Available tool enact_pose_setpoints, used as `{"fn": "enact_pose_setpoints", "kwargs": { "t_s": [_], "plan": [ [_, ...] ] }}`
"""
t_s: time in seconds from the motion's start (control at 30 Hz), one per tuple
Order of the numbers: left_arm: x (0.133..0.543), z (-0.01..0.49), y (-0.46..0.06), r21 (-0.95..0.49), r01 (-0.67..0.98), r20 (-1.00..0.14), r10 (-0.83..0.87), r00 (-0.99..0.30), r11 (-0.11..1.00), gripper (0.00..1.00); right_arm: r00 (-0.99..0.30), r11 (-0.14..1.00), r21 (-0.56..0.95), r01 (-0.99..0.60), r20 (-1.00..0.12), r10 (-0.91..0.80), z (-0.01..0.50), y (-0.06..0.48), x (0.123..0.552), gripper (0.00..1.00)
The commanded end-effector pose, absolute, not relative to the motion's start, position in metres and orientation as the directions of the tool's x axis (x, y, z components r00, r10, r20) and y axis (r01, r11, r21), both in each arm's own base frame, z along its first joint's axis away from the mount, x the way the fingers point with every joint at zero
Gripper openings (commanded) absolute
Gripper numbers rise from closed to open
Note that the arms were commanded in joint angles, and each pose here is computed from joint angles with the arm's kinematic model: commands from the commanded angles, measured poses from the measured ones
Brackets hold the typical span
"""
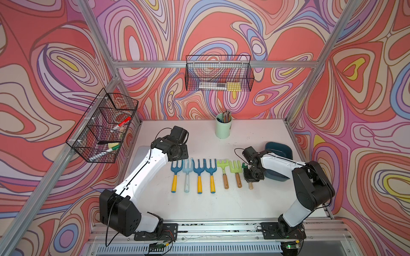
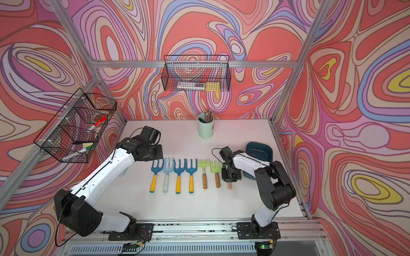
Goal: Take the hand rake out of the storage box
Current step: Place the rake at the center of the board, then reset both arms
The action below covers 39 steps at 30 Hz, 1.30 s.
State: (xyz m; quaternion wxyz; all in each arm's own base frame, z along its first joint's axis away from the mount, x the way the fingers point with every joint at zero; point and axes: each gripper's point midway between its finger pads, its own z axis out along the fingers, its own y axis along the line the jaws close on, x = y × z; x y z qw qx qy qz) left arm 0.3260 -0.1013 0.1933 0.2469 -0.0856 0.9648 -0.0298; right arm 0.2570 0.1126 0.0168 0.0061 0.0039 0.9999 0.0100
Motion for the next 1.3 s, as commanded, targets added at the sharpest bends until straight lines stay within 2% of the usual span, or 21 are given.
{"fn": "enact_pose_setpoints", "kwargs": {
  "t_s": [0.0, 0.23, 0.37, 0.5, 0.67, 0.7, 0.73, 0.9, 1.0, 1.07, 1.17, 1.2, 1.27],
  "plan": [
    [0.322, 0.201, -0.098, -0.099, -0.15, -0.472, -0.178, -0.863, 0.984, 0.51, -1.0, 1.0, -0.01, 0.009, -0.007, 0.009, 0.007, 0.108, 0.257, 0.11],
    [0.323, 0.205, -0.097, -0.094, -0.146, -0.478, -0.173, -0.861, 0.985, 0.51, -1.0, 1.0, -0.012, 0.009, -0.007, 0.009, 0.009, 0.108, 0.258, 0.28],
    [0.325, 0.206, -0.097, -0.092, -0.145, -0.481, -0.172, -0.86, 0.985, 0.51, -1.0, 1.0, -0.014, 0.004, -0.015, 0.004, 0.015, 0.107, 0.26, 0.32],
    [0.326, 0.205, -0.098, -0.092, -0.144, -0.476, -0.171, -0.863, 0.985, 0.51, -0.998, 1.0, 0.013, -0.004, -0.069, -0.004, 0.033, 0.113, 0.27, 0.37],
    [0.327, 0.205, -0.102, -0.106, -0.129, -0.472, -0.164, -0.867, 0.986, 0.51, -0.987, 0.996, 0.064, -0.058, -0.155, -0.047, 0.066, 0.122, 0.282, 0.54],
    [0.327, 0.204, -0.102, -0.107, -0.129, -0.47, -0.164, -0.867, 0.986, 0.51, -0.982, 0.996, 0.064, -0.068, -0.178, -0.055, 0.075, 0.122, 0.286, 0.6],
    [0.328, 0.204, -0.102, -0.108, -0.129, -0.47, -0.165, -0.867, 0.986, 0.51, -0.977, 0.995, 0.057, -0.076, -0.203, -0.063, 0.082, 0.122, 0.29, 0.62],
    [0.336, 0.206, -0.102, -0.117, -0.108, -0.49, -0.153, -0.858, 0.987, 0.51, -0.931, 0.992, 0.029, -0.121, -0.351, -0.103, 0.121, 0.122, 0.318, 0.65],
    [0.349, 0.21, -0.094, -0.143, -0.089, -0.54, -0.153, -0.828, 0.986, 0.51, -0.859, 0.992, -0.047, -0.116, -0.496, -0.125, 0.149, 0.115, 0.349, 0.67],
    [0.357, 0.211, -0.08, -0.17, -0.105, -0.57, -0.185, -0.801, 0.98, 0.52, -0.782, 0.99, -0.087, -0.107, -0.608, -0.137, 0.169, 0.113, 0.372, 0.68],
    [0.365, 0.209, -0.051, -0.175, -0.15, -0.628, -0.228, -0.744, 0.973, 0.54, -0.584, 0.978, -0.168, -0.121, -0.785, -0.207, 0.201, 0.109, 0.396, 0.72],
    [0.365, 0.206, -0.041, -0.172, -0.163, -0.643, -0.236, -0.728, 0.972, 0.57, -0.505, 0.975, -0.189, -0.113, -0.835, -0.22, 0.212, 0.106, 0.4, 0.83],
    [0.364, 0.201, -0.023, -0.158, -0.203, -0.672, -0.256, -0.695, 0.966, 0.63, -0.398, 0.978, -0.195, -0.078, -0.893, -0.21, 0.223, 0.094, 0.403, 0.93]
  ]
}}
